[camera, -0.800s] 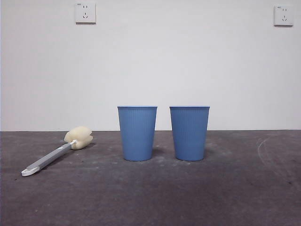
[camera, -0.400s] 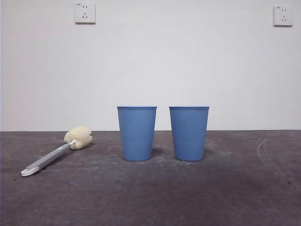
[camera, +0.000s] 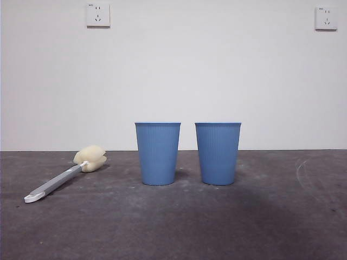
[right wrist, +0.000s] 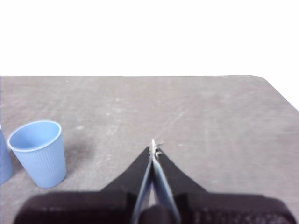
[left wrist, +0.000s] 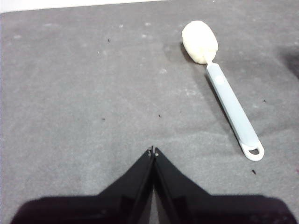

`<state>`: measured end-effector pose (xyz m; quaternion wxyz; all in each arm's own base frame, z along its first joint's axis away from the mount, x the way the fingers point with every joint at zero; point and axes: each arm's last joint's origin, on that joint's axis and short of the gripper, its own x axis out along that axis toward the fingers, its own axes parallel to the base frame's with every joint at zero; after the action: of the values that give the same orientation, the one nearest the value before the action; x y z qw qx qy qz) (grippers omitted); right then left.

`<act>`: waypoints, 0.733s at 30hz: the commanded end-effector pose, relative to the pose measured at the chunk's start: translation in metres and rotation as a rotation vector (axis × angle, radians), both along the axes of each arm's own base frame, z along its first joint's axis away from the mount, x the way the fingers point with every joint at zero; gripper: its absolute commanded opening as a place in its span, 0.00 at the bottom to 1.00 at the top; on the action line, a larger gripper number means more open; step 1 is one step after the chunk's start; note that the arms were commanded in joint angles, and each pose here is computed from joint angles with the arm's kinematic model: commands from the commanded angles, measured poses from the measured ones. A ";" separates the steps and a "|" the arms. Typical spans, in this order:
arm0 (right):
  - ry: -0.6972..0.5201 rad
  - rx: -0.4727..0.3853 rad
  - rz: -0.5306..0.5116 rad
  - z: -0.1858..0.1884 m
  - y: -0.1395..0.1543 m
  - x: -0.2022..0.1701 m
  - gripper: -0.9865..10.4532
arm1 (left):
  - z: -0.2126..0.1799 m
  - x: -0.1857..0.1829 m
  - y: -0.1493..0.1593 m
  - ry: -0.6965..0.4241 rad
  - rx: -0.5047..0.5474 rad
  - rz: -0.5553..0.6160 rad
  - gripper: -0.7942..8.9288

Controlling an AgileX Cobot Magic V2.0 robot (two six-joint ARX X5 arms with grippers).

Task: Pick up the cup brush,pick up the cup,insert the brush into the cup,clean the cup,put the cup brush back,put the cup back to the fixed position on the table

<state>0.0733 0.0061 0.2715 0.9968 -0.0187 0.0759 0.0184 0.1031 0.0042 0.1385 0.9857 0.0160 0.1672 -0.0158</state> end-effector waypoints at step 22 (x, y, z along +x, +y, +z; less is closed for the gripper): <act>0.125 0.033 -0.001 -0.119 0.001 0.017 0.09 | -0.004 0.004 0.001 0.035 -0.010 0.009 0.08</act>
<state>0.0897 0.0073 0.1539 0.9901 -0.0061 0.1382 0.0221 0.1066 0.0044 0.1352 0.9819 0.0141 0.1880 -0.0165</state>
